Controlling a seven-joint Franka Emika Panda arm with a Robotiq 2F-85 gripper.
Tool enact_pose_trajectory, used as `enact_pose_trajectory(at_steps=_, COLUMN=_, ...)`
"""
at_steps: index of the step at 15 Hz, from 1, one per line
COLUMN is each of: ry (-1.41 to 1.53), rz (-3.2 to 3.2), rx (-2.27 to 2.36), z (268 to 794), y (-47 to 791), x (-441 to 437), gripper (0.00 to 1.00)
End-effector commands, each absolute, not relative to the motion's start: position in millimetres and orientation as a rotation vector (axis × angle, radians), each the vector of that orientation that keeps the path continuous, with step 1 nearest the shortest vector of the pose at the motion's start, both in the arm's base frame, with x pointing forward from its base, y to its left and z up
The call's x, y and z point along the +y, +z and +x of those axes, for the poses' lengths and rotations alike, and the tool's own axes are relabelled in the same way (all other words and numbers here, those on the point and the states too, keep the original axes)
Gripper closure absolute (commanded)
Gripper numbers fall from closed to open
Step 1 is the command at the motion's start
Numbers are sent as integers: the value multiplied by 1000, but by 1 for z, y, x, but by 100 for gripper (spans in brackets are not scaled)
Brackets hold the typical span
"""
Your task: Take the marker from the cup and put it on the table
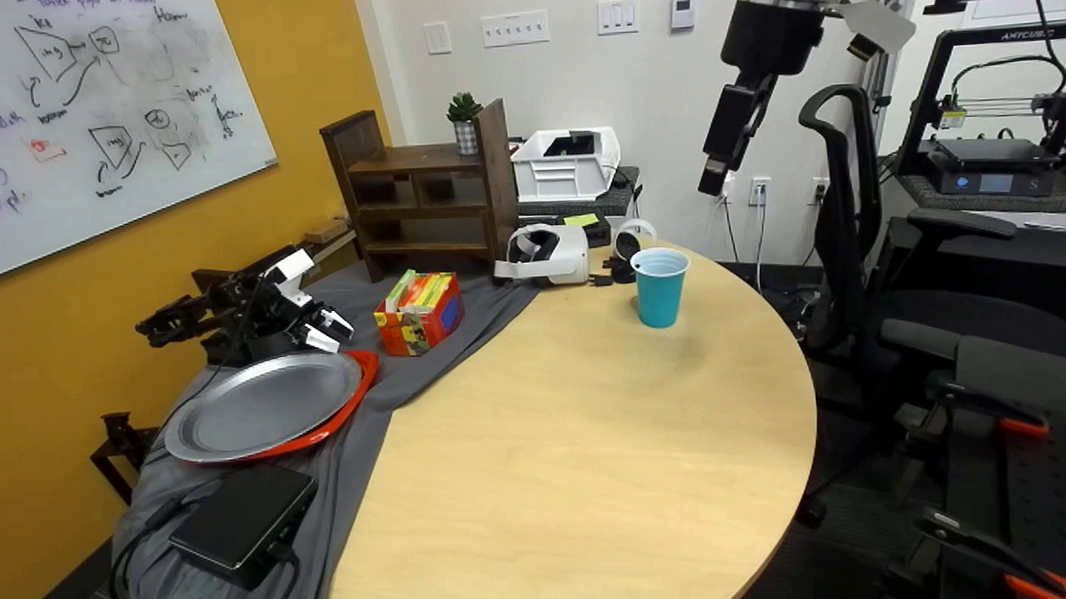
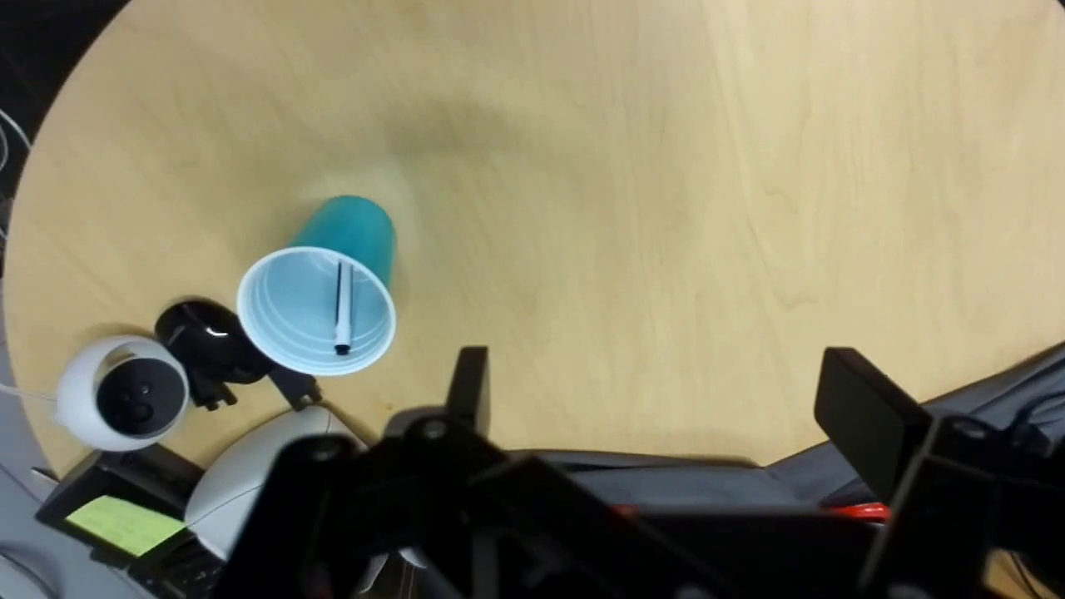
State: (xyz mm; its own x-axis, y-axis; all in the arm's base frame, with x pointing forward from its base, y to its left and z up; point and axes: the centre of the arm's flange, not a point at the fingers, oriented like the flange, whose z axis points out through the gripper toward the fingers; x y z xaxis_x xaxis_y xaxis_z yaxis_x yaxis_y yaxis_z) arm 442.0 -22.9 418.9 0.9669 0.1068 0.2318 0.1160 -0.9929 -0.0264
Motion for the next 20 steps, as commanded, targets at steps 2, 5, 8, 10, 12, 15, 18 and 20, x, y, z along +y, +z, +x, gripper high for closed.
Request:
enact_pose_trajectory(at_steps=2, ry=-437, rz=-3099, rx=-312, z=453, y=418, x=-54, gripper=0)
enact_pose_trajectory(at_steps=5, ry=-504, rz=-3091, rx=-375, z=460, y=414, x=-73, gripper=0)
enact_pose_trajectory(at_steps=8, ry=-555, rz=-3105, rx=-394, z=468, y=408, x=-97, gripper=0)
enact_pose_trajectory(at_steps=10, ry=-578, rz=-3113, rx=-409, z=474, y=403, x=-113, gripper=0)
enact_pose_trajectory(at_steps=12, ry=-597, rz=-3117, rx=-425, z=480, y=399, x=-128, gripper=0)
enact_pose_trajectory(at_steps=15, ry=-597, rz=-3113, rx=-448, z=489, y=389, x=-148, gripper=0)
enact_pose_trajectory(at_steps=18, ry=-566, rz=-3108, rx=-494, z=498, y=378, x=-160, gripper=0)
enact_pose_trajectory(at_steps=20, ry=-544, rz=-3106, rx=-519, z=504, y=369, x=-167, gripper=0)
